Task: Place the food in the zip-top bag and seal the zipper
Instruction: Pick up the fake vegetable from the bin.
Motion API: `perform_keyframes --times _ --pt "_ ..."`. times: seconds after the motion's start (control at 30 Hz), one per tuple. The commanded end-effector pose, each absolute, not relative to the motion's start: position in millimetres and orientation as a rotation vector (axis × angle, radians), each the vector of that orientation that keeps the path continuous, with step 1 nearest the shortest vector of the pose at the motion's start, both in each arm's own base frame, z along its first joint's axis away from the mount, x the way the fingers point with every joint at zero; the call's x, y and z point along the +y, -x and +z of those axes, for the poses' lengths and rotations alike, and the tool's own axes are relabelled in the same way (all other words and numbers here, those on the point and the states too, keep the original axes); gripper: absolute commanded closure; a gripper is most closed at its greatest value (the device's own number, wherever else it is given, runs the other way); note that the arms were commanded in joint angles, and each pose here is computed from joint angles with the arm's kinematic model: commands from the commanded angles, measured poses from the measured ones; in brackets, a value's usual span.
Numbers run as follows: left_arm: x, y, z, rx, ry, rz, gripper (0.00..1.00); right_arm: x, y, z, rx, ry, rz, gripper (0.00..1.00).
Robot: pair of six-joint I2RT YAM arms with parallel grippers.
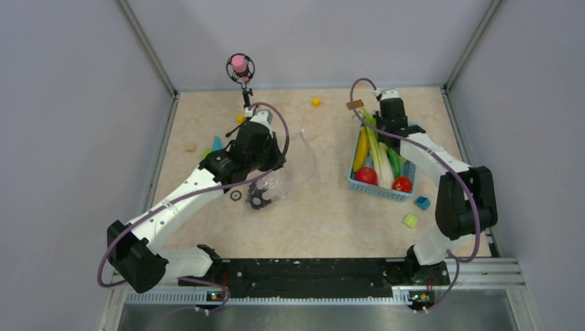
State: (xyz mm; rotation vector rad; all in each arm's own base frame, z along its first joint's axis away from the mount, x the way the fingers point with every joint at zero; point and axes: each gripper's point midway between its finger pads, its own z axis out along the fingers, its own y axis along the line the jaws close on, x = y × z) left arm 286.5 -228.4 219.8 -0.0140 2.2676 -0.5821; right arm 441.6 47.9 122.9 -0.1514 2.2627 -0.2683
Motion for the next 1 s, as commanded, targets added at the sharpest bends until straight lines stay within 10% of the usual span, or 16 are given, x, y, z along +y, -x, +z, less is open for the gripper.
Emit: perform_keyframes --times 0.0,0.63,0.97 --pt "-234 -290 220 2.25 0.002 -0.612 1.0 35 -427 187 2.107 0.054 -0.273 0.85" --pt "-246 -289 224 2.27 0.029 -0.693 1.0 91 -349 403 1.191 0.191 0.22 0.94" --pt "-248 -288 222 2.285 0.048 -0.708 1.0 227 -246 458 0.889 0.433 0.804 0.97"
